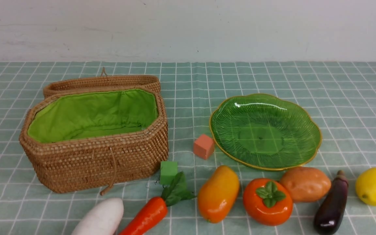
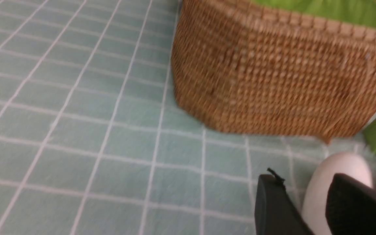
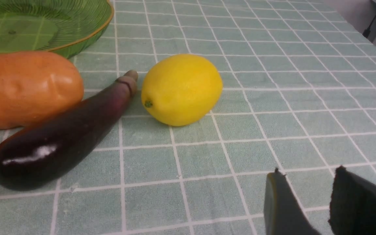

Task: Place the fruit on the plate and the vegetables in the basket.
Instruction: Take a daikon with your left arm and place it on the basket on the left.

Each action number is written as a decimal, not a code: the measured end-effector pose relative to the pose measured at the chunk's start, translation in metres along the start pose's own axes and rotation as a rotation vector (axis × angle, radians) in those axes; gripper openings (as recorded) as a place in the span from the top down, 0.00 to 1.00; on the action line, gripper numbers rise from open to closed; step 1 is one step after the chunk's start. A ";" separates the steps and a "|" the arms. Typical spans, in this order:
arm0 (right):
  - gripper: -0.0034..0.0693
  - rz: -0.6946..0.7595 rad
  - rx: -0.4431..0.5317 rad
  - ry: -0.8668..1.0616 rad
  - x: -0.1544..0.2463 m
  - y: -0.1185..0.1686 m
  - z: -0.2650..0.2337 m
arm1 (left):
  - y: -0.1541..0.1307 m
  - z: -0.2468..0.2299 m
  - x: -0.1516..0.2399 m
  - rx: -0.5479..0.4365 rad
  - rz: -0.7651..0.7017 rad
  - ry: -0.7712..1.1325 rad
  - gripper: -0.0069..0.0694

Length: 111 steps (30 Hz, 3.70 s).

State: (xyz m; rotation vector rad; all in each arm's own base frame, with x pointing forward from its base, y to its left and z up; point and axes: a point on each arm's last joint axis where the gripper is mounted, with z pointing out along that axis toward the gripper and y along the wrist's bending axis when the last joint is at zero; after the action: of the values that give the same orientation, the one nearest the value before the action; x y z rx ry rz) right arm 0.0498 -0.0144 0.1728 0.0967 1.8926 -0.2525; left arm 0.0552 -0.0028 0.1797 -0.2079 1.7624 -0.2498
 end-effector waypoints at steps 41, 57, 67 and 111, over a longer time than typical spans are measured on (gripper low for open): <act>0.62 0.000 0.000 0.000 0.000 0.000 0.000 | -0.070 0.067 -0.126 0.035 0.234 0.733 0.57; 0.62 0.000 0.000 0.000 0.000 0.000 0.000 | -0.106 0.154 -0.048 0.104 0.439 0.971 0.03; 0.62 0.000 0.000 0.000 0.000 0.000 0.000 | -0.097 0.188 0.005 0.029 0.496 1.141 0.25; 0.62 0.000 0.000 0.000 0.000 0.000 0.000 | -0.122 0.279 -0.154 -0.142 0.540 0.597 0.04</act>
State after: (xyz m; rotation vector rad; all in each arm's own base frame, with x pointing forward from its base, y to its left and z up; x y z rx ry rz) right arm 0.0498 -0.0144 0.1728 0.0970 1.8925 -0.2522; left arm 0.3606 -0.0922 0.3040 0.2737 2.3503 0.2329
